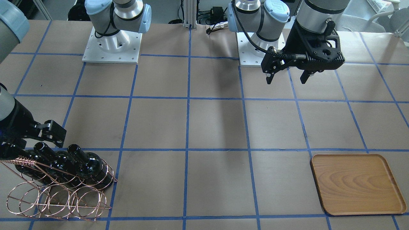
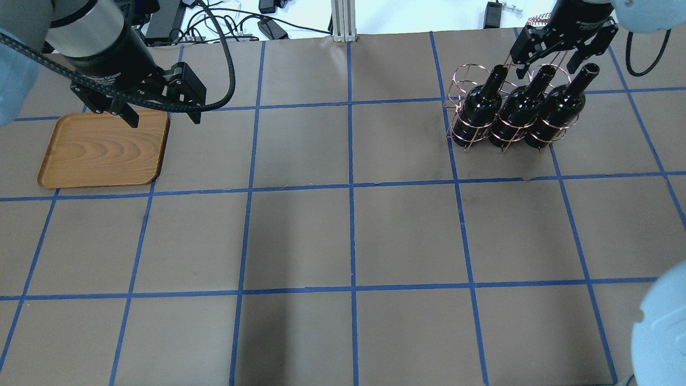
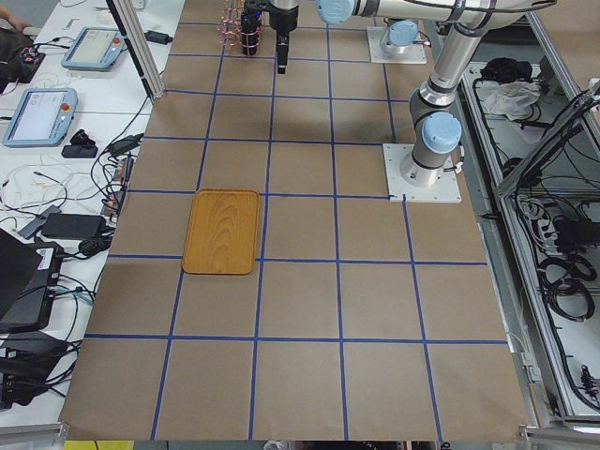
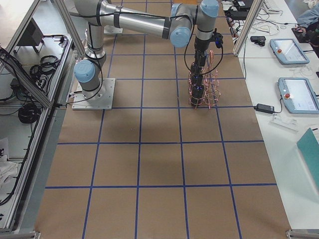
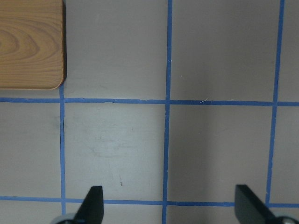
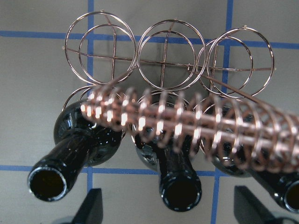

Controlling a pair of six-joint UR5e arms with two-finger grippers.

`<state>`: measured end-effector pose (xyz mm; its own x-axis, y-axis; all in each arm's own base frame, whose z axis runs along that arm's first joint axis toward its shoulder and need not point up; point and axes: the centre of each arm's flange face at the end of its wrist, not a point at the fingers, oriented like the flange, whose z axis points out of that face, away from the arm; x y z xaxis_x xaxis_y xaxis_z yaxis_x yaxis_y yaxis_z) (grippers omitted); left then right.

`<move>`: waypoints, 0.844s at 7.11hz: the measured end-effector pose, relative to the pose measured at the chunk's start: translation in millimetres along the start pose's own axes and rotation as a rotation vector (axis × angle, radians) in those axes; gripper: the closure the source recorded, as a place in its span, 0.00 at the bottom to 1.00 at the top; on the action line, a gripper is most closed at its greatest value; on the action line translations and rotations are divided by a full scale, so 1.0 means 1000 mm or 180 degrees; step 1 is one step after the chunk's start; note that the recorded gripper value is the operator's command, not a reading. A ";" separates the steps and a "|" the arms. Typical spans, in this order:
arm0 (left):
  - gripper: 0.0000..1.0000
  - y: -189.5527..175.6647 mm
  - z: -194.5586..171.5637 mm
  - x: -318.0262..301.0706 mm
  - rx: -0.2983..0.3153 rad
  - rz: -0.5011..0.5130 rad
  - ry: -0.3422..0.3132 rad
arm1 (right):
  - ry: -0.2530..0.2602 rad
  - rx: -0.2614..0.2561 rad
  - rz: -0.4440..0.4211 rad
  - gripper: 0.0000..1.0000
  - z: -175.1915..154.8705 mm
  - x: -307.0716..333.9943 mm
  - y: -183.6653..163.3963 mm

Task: Take wine from basket and place on tray
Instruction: 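Grasp the neck of the middle dark bottle with the right gripper and lift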

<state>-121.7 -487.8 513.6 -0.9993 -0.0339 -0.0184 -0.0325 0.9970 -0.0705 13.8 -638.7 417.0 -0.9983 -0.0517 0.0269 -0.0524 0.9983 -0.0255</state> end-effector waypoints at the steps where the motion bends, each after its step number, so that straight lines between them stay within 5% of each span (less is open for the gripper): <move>1: 0.00 0.000 0.000 0.000 0.0000 0.0002 0.0001 | -0.0004 -0.0007 0.0000 0.14 0.006 0.001 -0.003; 4: 0.00 0.000 0.000 0.000 -0.0002 0.0003 0.0000 | -0.0027 -0.0019 -0.0002 0.66 0.013 0.001 -0.007; 6: 0.00 0.000 0.000 0.000 -0.0002 0.0007 -0.0002 | -0.0015 -0.0009 0.0000 0.84 0.012 0.002 -0.007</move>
<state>-121.6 -487.8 513.3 -0.9993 -0.0318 -0.0192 -0.0304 0.9971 -0.0698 12.0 -645.8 405.7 -0.9984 -0.0519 0.0221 -0.0524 0.9984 -0.0227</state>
